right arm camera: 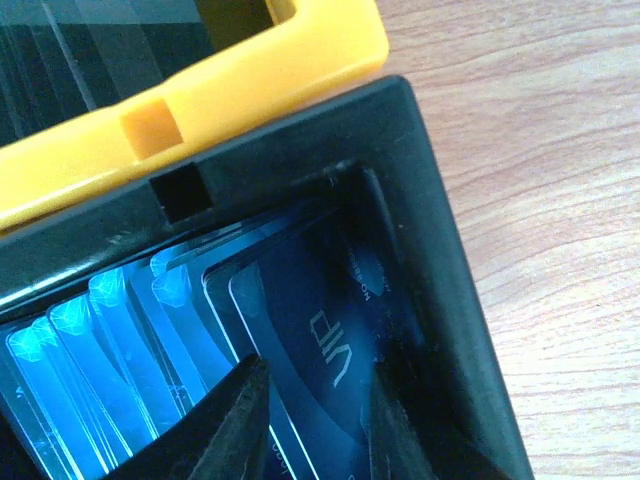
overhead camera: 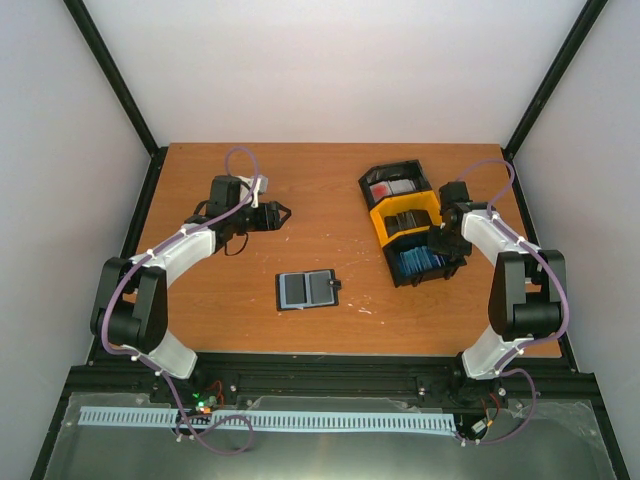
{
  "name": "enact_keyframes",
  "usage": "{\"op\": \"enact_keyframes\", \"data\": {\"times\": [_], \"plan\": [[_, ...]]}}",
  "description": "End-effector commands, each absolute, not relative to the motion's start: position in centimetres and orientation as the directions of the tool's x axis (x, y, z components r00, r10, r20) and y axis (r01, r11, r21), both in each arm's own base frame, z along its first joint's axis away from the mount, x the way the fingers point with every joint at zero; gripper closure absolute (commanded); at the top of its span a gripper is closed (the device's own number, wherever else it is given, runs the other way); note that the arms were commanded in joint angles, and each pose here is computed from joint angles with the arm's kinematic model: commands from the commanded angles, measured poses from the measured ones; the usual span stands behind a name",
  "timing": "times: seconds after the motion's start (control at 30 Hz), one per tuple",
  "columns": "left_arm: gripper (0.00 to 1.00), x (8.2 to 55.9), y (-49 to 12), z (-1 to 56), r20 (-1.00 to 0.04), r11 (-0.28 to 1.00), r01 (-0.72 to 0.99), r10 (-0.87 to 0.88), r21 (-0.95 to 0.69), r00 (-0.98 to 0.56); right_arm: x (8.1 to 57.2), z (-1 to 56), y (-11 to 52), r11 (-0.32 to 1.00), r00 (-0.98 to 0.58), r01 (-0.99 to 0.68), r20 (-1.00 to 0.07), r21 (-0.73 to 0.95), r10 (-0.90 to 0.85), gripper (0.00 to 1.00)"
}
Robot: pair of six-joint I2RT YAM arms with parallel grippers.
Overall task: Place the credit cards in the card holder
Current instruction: Pick up the credit card from the storage box.
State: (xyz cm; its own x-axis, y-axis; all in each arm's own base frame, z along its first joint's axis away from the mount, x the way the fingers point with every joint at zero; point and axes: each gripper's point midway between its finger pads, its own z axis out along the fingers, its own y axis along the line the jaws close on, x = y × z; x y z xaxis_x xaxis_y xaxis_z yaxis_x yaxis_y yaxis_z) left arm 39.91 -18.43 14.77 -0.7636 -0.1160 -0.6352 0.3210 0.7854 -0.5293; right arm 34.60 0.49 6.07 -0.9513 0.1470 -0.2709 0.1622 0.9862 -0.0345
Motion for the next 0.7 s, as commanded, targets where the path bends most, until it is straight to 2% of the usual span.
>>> {"op": "enact_keyframes", "data": {"times": [0.0,0.27,0.67], "plan": [[0.35,40.3,-18.6,16.2,-0.673,0.776,0.358,-0.114,-0.519,-0.731,34.9,7.0,-0.5,0.979,-0.939,0.196,-0.300,-0.058,0.171,0.72],[0.35,40.3,-18.6,16.2,-0.672,0.776,0.357,-0.114,-0.520,-0.732,34.9,7.6,-1.9,0.968,-0.931,0.212,-0.328,-0.136,0.158,0.79],[0.35,40.4,-18.6,16.3,-0.673,0.773,0.360,-0.114,-0.522,-0.731,34.5,6.6,-3.0,0.951,-0.946,0.183,-0.306,-0.250,0.102,0.85]]}}
